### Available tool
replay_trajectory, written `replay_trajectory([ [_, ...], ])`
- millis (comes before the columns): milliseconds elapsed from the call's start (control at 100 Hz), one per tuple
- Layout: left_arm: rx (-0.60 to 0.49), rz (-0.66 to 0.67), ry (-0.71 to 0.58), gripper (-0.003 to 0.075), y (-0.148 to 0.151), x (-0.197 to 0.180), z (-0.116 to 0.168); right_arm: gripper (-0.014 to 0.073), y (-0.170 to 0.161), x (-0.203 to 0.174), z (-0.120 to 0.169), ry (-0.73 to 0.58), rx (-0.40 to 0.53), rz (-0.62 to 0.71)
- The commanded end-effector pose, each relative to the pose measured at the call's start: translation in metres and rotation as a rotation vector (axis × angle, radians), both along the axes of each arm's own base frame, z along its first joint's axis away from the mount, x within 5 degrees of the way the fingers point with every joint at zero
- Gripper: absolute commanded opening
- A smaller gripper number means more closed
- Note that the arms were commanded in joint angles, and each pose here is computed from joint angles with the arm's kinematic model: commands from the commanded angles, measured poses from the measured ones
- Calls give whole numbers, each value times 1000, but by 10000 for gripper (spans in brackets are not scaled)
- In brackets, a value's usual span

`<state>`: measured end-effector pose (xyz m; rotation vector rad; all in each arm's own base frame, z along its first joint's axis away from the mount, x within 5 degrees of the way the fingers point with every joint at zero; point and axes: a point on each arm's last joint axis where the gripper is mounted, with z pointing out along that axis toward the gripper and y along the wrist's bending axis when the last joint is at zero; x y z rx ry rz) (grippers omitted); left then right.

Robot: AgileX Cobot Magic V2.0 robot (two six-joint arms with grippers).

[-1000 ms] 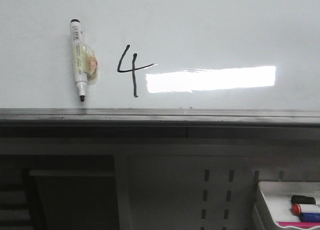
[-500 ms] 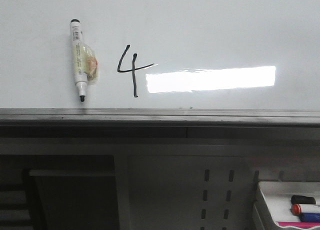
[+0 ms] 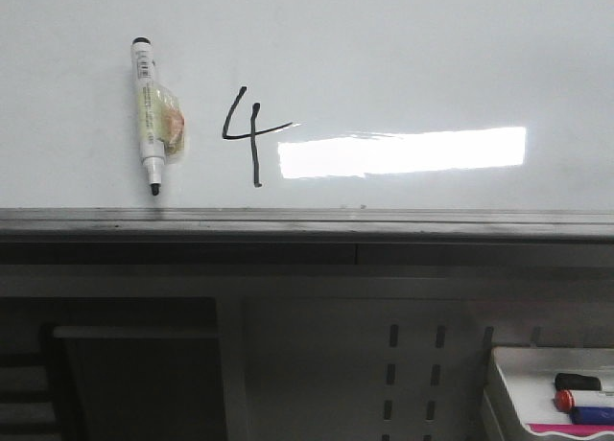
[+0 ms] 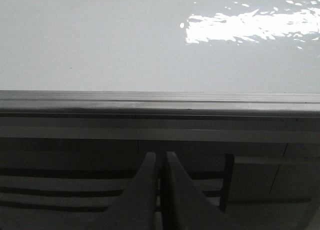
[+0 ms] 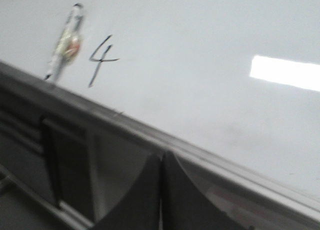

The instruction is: Write number 4 on whiteboard

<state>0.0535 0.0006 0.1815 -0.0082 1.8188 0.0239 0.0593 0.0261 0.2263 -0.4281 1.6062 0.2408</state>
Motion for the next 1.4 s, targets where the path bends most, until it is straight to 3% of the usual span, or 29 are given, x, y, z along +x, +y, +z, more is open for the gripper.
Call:
replay_trajectory([
  [0,-2,6,-43,-20,0,0,-5,-64,-5,4,10,-179,99,-99],
  [170,-2,6,-43,-20,0,0,-5,-64,-17,7,-10,-219,199,-279],
  [300,-2,6,-43,-20,0,0,-5,-64,-23,9,-19,-124,172,-380],
  [700,-2,6,-44,-20,0,0,-5,-64,-31,-6,-51,167,109,-513],
  [1390,-2,6,-44,-20,0,0,-5,-64,-31,-6,-51,170,109,-520],
])
